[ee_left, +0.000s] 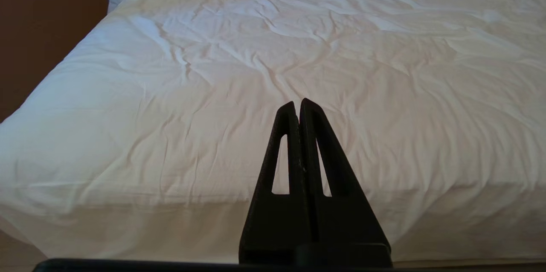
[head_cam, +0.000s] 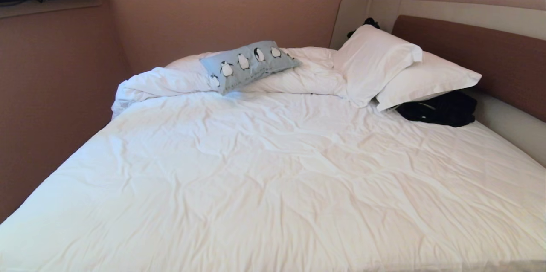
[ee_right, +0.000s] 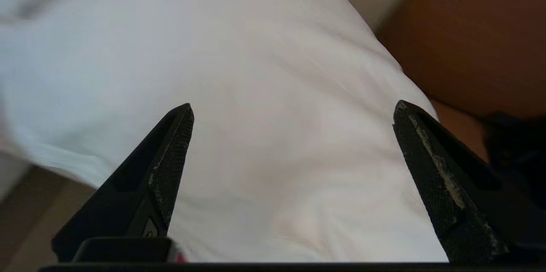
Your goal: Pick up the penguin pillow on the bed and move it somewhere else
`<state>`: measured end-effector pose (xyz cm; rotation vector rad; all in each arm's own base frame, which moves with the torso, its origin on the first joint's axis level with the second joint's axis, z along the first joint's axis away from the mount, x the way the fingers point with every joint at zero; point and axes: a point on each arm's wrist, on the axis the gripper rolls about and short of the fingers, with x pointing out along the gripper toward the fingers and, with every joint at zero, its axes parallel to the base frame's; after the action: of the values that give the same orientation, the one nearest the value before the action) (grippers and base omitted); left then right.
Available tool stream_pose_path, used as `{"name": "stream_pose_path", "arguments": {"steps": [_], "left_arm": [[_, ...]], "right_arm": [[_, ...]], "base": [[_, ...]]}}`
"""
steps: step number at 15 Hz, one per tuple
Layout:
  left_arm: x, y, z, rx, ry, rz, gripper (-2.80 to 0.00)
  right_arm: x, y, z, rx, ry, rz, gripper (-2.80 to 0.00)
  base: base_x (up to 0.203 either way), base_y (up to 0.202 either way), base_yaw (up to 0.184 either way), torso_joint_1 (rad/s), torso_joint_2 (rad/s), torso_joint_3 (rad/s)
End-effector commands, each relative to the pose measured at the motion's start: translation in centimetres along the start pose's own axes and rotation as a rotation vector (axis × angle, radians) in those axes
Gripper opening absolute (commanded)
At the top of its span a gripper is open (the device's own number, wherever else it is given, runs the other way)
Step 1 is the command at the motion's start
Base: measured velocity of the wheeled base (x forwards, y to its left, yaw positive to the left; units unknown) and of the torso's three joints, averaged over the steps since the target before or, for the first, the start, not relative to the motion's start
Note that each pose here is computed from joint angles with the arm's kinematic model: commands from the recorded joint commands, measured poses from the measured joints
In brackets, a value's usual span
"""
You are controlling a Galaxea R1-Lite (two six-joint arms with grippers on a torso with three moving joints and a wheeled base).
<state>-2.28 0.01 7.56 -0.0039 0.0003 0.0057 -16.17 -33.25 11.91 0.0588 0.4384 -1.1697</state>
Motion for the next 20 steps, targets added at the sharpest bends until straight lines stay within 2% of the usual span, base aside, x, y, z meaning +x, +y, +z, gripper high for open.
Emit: {"name": "stream_pose_path", "arguments": {"steps": [1, 4, 7, 11, 13, 16, 18, 20], "left_arm": [[0.0, 0.0, 0.0, -0.001, 0.000, 0.000, -2.80], [0.0, 0.0, 0.0, -0.001, 0.003, 0.000, -2.80], [0.0, 0.0, 0.0, -0.001, 0.000, 0.000, -2.80], [0.0, 0.0, 0.0, -0.001, 0.001, 0.000, -2.80], [0.0, 0.0, 0.0, -0.001, 0.001, 0.000, -2.80], [0.0, 0.0, 0.0, -0.001, 0.000, 0.000, -2.80], [0.0, 0.0, 0.0, -0.001, 0.000, 0.000, -2.80], [0.0, 0.0, 0.0, -0.001, 0.000, 0.000, -2.80]], "right_arm": [[-1.5, 2.9, 3.3, 0.074, 0.024, 0.093, -2.80], [-2.4, 8.8, 8.6, 0.148, 0.047, 0.266, -2.80], [-5.3, 14.8, 11.7, 0.214, 0.133, 0.440, -2.80], [-11.5, 22.2, 14.1, 0.174, 0.195, 0.668, -2.80], [-15.0, 25.2, 14.6, 0.149, 0.227, 0.776, -2.80], [-19.8, 27.7, 13.9, 0.129, 0.297, 0.897, -2.80], [-22.6, 28.3, 12.5, 0.107, 0.398, 0.971, -2.80], [-24.7, 28.3, 11.3, 0.051, 0.467, 1.047, -2.80]], "base": [[0.000, 0.000, 0.000, 0.000, 0.00, 0.000], [0.000, 0.000, 0.000, 0.000, 0.00, 0.000], [0.000, 0.000, 0.000, 0.000, 0.00, 0.000], [0.000, 0.000, 0.000, 0.000, 0.00, 0.000], [0.000, 0.000, 0.000, 0.000, 0.00, 0.000], [0.000, 0.000, 0.000, 0.000, 0.00, 0.000], [0.000, 0.000, 0.000, 0.000, 0.00, 0.000], [0.000, 0.000, 0.000, 0.000, 0.00, 0.000]]}}
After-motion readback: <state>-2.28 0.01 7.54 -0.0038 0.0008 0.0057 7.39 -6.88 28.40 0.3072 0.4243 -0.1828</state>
